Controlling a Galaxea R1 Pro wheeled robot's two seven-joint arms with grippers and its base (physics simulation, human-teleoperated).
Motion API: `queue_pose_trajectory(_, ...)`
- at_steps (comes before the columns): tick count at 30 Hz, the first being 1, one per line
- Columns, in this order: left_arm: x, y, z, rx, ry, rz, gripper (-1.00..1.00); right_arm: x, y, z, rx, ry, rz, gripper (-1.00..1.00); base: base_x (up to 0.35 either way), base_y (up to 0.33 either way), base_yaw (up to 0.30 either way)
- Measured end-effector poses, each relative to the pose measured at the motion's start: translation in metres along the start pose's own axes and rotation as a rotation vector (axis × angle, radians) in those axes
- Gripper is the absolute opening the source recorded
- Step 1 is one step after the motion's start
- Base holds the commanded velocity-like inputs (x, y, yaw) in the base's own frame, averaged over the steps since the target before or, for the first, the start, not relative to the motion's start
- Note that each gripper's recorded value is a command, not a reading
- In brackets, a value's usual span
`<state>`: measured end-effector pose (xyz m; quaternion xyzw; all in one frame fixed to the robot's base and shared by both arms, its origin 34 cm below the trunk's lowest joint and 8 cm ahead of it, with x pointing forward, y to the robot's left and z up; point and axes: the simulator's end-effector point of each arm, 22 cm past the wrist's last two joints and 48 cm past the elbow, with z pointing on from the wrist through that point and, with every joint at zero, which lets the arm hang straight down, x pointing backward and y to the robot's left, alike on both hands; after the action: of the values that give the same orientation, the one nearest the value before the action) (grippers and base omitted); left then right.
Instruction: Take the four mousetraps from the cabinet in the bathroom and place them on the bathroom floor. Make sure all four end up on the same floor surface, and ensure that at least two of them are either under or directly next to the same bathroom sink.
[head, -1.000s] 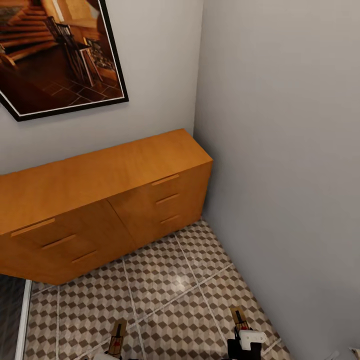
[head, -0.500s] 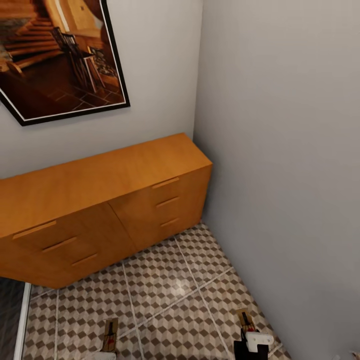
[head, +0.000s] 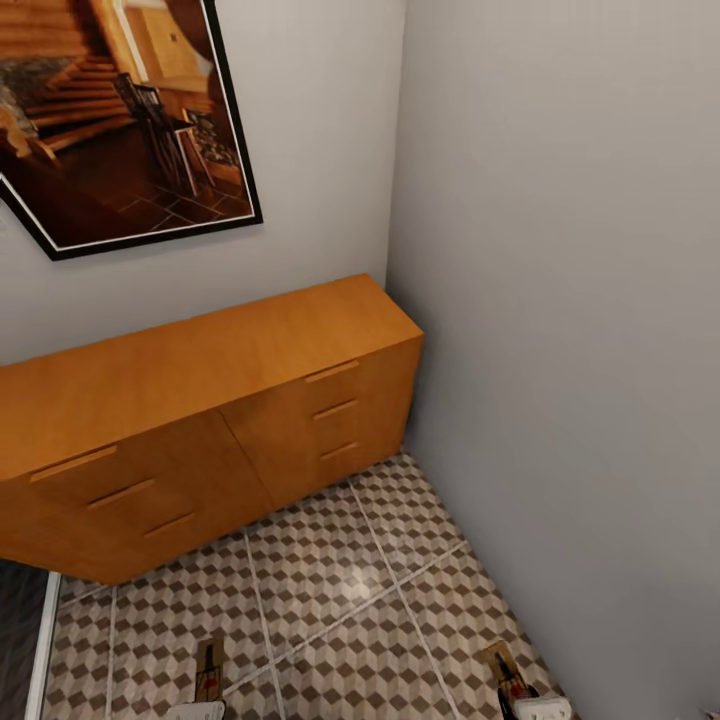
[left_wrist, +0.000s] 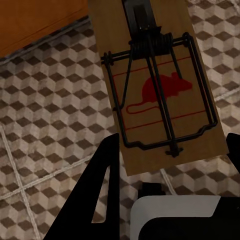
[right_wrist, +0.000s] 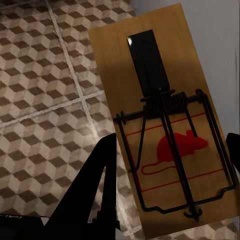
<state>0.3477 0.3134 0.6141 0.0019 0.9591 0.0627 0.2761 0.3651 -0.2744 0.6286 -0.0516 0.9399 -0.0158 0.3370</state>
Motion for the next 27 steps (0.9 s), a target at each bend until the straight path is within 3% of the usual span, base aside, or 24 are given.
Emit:
queue_pose_trajectory(9, -0.005, 0.000, 0.000, -0.001, -0.011, -0.001, -1.00, -0.013, -0.006, -0.001, 0.058, -0.046, 0.014, -1.00, 0.000, 0.000, 0.000)
queue_pose_trajectory(27, -0.017, -0.004, -0.001, 0.006, -0.037, -0.005, -1.00, -0.027, -0.008, 0.000, 0.067, -0.084, 0.018, -1.00, 0.000, 0.000, 0.000)
